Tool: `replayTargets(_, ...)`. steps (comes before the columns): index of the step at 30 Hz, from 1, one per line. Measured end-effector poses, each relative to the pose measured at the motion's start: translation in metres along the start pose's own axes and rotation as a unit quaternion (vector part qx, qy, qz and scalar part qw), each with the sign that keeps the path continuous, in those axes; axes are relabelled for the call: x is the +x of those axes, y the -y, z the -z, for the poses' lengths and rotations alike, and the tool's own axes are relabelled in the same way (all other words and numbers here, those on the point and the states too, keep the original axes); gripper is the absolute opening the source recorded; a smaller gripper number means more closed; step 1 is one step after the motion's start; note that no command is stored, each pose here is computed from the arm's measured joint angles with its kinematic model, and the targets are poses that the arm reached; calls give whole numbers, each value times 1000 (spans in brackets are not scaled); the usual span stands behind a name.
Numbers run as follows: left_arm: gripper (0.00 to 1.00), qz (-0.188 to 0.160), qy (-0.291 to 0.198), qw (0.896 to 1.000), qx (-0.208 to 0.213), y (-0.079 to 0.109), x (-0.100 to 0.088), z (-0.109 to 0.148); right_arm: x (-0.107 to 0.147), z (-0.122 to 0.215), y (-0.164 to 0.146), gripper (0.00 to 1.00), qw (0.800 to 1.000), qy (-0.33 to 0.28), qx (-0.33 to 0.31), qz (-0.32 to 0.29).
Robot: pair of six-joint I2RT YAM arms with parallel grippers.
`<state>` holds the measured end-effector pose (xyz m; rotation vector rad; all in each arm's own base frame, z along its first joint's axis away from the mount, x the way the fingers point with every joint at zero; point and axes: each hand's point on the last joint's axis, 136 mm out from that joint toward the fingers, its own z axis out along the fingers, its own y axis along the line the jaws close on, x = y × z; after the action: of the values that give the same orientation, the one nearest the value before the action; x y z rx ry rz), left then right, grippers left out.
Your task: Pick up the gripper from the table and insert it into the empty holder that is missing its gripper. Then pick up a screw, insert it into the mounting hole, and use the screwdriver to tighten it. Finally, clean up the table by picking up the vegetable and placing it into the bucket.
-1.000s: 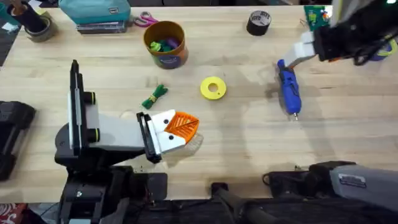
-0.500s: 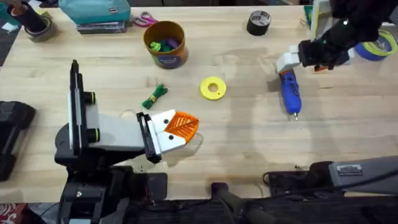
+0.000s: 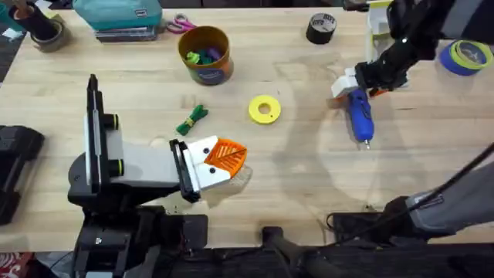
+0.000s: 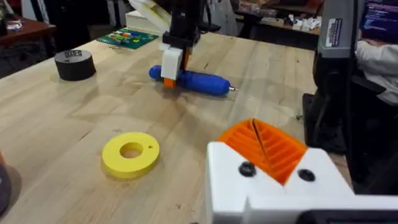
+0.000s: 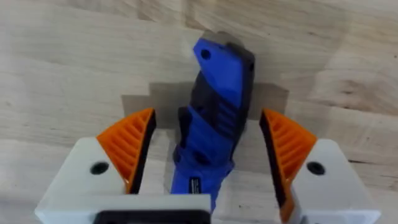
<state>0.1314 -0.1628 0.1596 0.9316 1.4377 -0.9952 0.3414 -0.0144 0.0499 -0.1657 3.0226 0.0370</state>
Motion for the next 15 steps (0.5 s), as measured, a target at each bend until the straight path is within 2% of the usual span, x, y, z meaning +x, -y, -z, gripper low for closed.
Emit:
replayTargets(11, 13, 0, 0, 1000, 0, 0, 0, 0, 4, -15, 3, 985, 1000, -21, 8, 4)
replayTargets(13, 13, 0, 0, 1000, 0, 0, 0, 0, 4, -15, 5, 923, 1000, -22, 11, 6)
replayTargets(15, 13, 0, 0, 1000, 0, 0, 0, 0, 3, -15, 7, 744, 1000, -22, 17, 7)
